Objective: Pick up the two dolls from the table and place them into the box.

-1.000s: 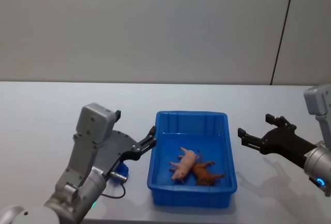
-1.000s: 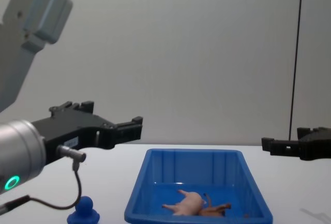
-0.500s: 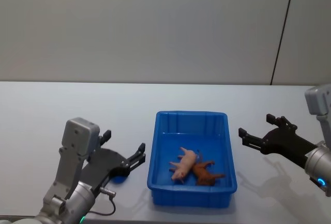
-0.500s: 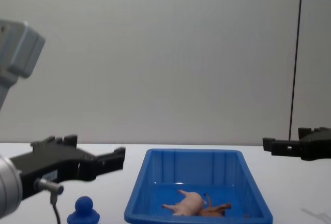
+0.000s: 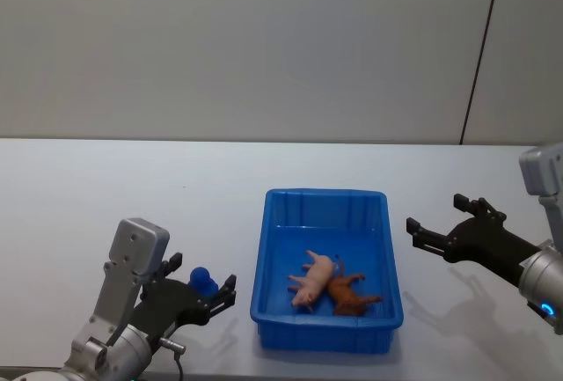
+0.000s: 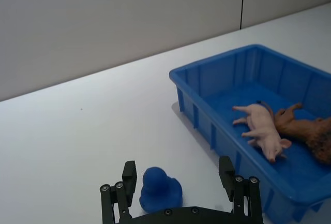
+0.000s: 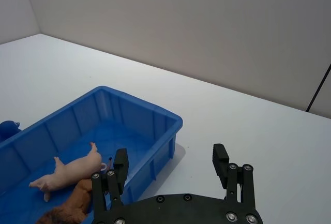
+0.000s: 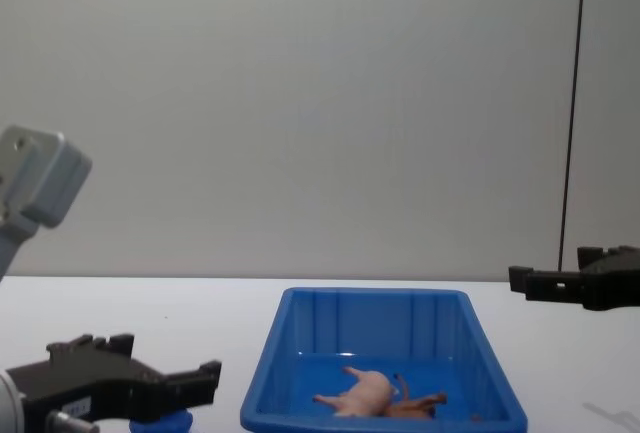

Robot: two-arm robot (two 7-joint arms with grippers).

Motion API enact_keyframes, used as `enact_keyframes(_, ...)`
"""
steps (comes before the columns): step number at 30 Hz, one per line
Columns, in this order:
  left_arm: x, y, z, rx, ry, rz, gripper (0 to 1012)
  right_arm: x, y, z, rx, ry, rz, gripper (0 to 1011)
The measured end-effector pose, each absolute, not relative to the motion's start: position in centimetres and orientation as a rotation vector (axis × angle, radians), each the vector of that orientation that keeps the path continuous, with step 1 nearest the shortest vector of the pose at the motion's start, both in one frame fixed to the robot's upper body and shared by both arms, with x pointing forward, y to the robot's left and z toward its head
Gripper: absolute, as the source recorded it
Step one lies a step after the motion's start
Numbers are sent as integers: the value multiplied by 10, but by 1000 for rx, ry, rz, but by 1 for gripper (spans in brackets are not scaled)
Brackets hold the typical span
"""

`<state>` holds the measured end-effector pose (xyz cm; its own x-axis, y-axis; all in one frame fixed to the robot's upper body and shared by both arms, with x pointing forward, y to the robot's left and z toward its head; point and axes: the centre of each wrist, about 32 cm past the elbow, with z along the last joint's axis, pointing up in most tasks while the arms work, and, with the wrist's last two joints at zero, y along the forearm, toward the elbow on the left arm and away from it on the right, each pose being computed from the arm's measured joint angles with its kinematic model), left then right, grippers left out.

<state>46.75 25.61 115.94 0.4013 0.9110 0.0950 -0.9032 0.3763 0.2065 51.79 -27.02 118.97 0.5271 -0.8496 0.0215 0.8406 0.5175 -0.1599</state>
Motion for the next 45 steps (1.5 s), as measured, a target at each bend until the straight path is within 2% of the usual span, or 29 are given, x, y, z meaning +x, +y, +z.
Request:
enact_keyframes(18,486,276,1148,364,76,1133,1002,518,-270,1190,-158,62,-1015,1001)
enact_keyframes(45,512,296,1133,313,102,1068,1002,518,-270,1190,-158,62,-1015,1001)
